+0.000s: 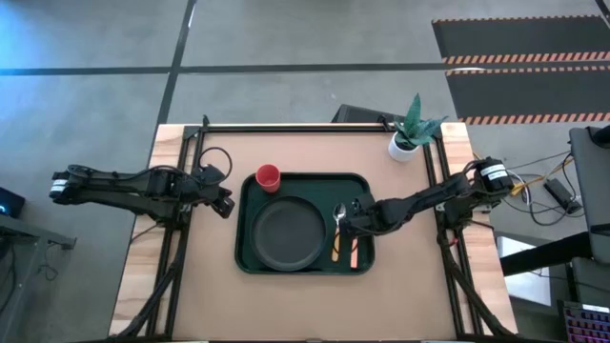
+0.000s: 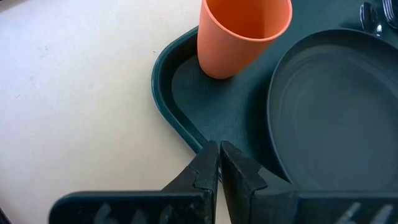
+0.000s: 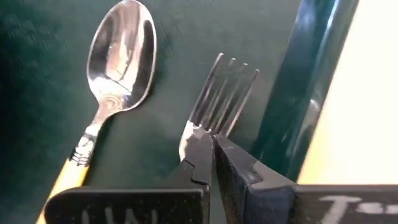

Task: Pick and place plate/cup/fork/spoon on tray
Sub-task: Adjust the orange fork on the black tray

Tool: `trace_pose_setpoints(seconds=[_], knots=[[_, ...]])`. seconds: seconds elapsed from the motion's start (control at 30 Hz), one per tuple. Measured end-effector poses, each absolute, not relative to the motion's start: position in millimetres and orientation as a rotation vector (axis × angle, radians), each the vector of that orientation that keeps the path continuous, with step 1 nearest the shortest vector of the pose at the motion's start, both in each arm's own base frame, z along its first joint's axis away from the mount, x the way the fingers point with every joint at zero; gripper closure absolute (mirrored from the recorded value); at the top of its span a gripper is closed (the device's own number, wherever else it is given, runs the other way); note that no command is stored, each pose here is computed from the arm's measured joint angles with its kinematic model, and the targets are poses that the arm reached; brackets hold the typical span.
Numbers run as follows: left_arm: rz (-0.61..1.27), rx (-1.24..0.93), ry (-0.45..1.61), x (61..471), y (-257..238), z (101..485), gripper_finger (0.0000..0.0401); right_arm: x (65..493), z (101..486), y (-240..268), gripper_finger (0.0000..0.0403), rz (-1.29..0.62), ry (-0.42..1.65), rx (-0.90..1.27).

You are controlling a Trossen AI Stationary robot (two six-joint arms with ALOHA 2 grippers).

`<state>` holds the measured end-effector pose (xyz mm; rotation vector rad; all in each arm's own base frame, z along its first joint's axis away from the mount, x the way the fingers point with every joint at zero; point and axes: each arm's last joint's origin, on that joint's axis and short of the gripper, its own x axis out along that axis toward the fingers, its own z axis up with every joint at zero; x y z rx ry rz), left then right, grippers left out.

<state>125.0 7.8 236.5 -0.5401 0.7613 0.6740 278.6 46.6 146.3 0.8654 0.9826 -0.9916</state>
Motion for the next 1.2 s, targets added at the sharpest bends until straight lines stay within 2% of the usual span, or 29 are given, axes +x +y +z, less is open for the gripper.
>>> trace_pose_setpoints(seconds=[1.2], knots=[[0.674, -0.541, 0.761, 125.0, 7.8, 236.5, 0.0401, 283.2, 135.5, 26.0, 0.0394, -1.002, 0.832, 0.894]])
